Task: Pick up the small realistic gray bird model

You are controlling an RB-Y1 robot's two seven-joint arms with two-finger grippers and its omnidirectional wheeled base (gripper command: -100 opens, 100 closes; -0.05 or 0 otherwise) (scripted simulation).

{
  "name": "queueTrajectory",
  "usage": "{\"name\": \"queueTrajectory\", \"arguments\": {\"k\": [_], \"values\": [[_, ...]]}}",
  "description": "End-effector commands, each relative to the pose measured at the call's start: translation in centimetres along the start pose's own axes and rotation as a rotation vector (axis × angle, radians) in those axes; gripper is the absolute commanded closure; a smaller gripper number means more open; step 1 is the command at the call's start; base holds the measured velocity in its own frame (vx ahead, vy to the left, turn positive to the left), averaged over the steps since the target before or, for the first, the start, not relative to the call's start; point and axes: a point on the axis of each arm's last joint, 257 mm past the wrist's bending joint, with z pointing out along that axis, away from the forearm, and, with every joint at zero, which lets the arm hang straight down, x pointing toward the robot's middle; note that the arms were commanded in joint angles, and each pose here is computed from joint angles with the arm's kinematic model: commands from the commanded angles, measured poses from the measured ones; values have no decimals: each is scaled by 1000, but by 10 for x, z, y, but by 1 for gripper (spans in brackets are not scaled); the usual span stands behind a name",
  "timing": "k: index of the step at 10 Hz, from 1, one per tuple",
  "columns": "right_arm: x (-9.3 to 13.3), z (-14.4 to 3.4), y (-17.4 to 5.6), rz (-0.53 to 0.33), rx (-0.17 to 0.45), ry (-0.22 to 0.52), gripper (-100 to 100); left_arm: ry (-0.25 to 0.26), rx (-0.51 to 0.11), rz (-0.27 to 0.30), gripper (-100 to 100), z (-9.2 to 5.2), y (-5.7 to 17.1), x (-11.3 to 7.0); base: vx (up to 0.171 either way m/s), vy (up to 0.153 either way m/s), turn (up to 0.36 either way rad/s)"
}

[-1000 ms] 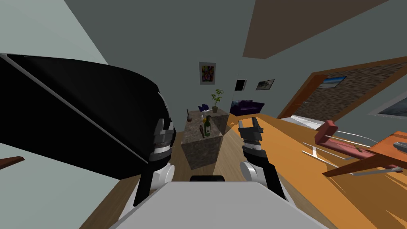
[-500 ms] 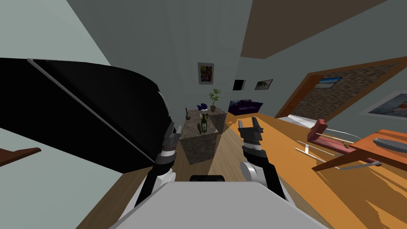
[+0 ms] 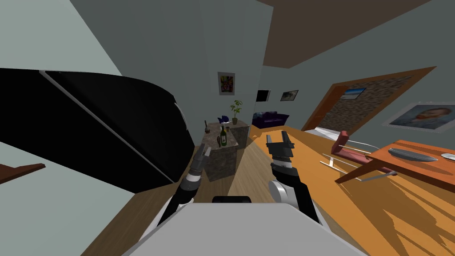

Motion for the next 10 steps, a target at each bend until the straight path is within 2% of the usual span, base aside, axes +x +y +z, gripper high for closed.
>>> {"name": "queueTrajectory", "arguments": {"k": [1,2,3,4,5,6,7,8,9,10], "values": [[0,0,0,0,0,0,0,52,-70,-50,-100,-19,25,20,-82,-150,-105],[0,0,0,0,0,0,0,69,-76,-50,-100,-21,27,24,-77,-103,-37],[0,0,0,0,0,0,0,108,-133,-84,-100,-37,46,36,-90,-96,-105],[0,0,0,0,0,0,0,114,-135,-82,-100,-38,46,36,-63,-69,-45],[0,0,0,0,0,0,0,149,-199,-116,-100,-58,66,47,-51,-81,-102],[0,0,0,0,0,0,0,159,-203,-112,-100,-59,67,48,-36,-60,-54],[0,0,0,0,0,0,0,184,-270,-150,-100,-81,87,56,-44,-75,-138],[0,0,0,0,0,0,0,203,-279,-141,-100,-85,88,57,-30,-64,-57],[0,0,0,0,0,0,0,222,-348,-179,-100,-109,107,63,-26,-78,-131],[0,0,0,0,0,0,0,246,-362,-166,-100,-115,110,63,-21,-60,-77]]}}
